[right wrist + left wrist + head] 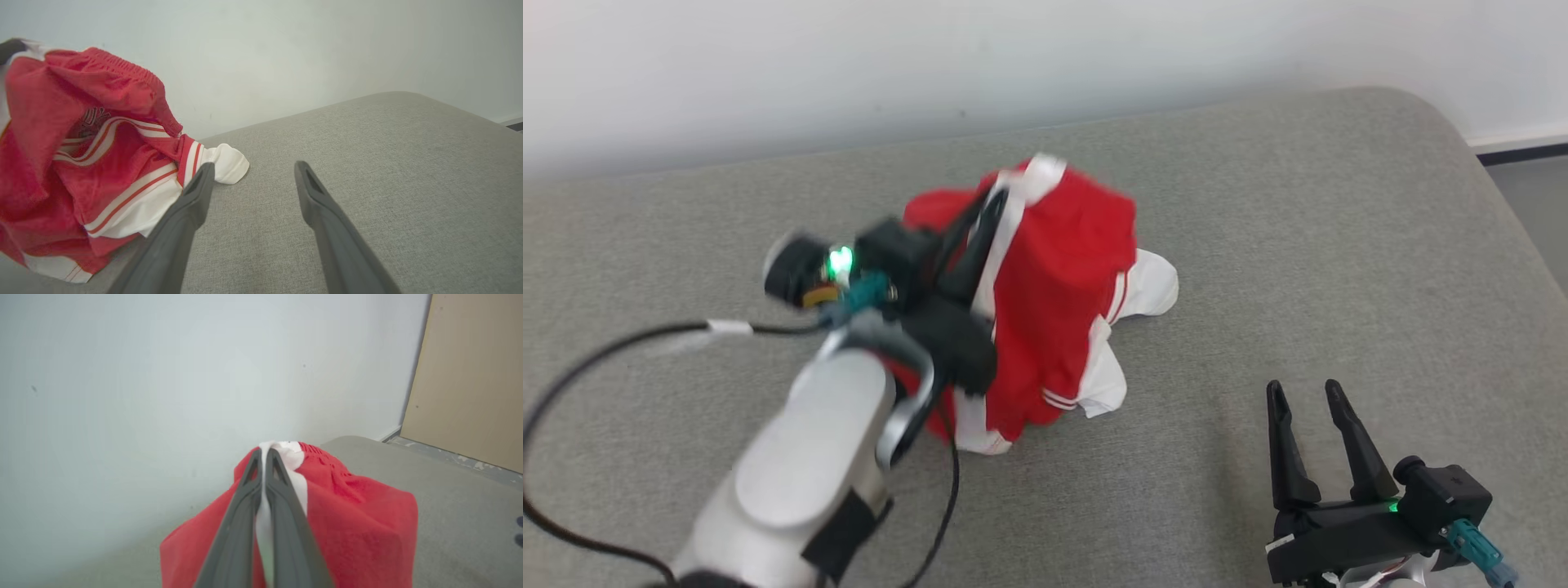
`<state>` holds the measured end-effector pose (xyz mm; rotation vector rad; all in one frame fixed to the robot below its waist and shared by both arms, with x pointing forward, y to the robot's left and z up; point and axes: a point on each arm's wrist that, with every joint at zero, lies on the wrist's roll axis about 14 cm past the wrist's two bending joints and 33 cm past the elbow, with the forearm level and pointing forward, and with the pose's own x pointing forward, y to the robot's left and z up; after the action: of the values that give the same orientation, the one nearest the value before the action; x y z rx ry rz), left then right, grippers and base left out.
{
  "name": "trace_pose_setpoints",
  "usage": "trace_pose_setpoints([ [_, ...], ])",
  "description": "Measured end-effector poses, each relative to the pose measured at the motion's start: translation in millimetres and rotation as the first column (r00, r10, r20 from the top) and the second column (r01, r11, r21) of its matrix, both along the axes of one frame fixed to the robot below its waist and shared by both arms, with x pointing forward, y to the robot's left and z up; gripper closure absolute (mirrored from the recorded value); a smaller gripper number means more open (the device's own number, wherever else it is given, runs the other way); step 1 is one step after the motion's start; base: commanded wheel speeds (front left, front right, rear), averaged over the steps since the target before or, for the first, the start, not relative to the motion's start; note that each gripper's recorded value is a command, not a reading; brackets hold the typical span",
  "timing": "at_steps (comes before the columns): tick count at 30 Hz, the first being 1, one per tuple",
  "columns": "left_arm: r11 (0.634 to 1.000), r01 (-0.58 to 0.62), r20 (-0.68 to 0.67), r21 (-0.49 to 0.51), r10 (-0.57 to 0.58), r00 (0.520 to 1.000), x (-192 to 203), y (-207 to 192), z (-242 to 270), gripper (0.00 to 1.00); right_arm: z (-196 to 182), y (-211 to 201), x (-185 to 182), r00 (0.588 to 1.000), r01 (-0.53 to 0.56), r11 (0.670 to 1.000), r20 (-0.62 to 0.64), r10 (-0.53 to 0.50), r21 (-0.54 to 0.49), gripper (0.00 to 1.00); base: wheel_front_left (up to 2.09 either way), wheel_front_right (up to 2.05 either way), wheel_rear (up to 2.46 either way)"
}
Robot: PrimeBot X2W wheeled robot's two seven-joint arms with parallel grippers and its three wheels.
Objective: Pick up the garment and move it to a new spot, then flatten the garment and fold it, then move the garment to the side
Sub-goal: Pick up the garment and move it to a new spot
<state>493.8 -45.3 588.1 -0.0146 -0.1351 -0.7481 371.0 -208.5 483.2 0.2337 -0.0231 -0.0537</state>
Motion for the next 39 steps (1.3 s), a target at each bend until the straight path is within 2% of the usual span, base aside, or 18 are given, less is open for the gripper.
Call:
trace_pose_setpoints([
  [6, 0.998, 0.044, 0.183, -0.043, -0.035, 0.982, 5, -6, 91, 1.00, 4, 7, 3, 1.000, -0.020, 1.000, 0.013, 0.020, 0.012, 0.00, 0.00, 0.00, 0.00],
  [11, 0.995, 0.071, 0.316, -0.063, -0.048, 0.947, 3, -10, 154, 1.00, 4, 5, 2, 1.000, -0.014, 1.000, 0.014, 0.014, 0.019, 0.00, 0.00, 0.00, 0.00],
  [18, 0.988, 0.106, 0.419, -0.113, -0.050, 0.907, -4, -13, 210, 1.00, 1, -1, -2, 1.000, 0.006, 1.000, 0.004, -0.006, 0.022, 0.00, 0.00, 0.00, 0.00],
  [25, 0.986, 0.108, 0.423, -0.124, -0.045, 0.905, -2, -12, 215, 1.00, -1, -4, -2, 1.000, 0.016, 1.000, -0.003, -0.016, 0.022, 0.00, 0.00, 0.00, 0.00],
  [31, 0.989, 0.054, 0.413, -0.137, 0.007, 0.911, 7, 8, 212, 1.00, -2, 3, 5, 1.000, -0.006, 1.000, -0.003, 0.007, 0.017, 0.00, 0.00, 0.00, 0.00],
  [34, 0.990, -0.006, 0.397, -0.142, 0.062, 0.916, 17, 31, 206, 1.00, -3, 11, 11, 0.999, -0.034, 0.999, -0.004, 0.034, 0.014, 0.00, 0.00, 0.00, 0.00],
  [39, 0.976, -0.171, 0.338, -0.134, 0.208, 0.918, 38, 94, 176, 1.00, -2, 28, 22, 0.996, -0.087, 0.996, 0.004, 0.087, 0.000, 0.00, 0.00, 0.00, 0.00],
])
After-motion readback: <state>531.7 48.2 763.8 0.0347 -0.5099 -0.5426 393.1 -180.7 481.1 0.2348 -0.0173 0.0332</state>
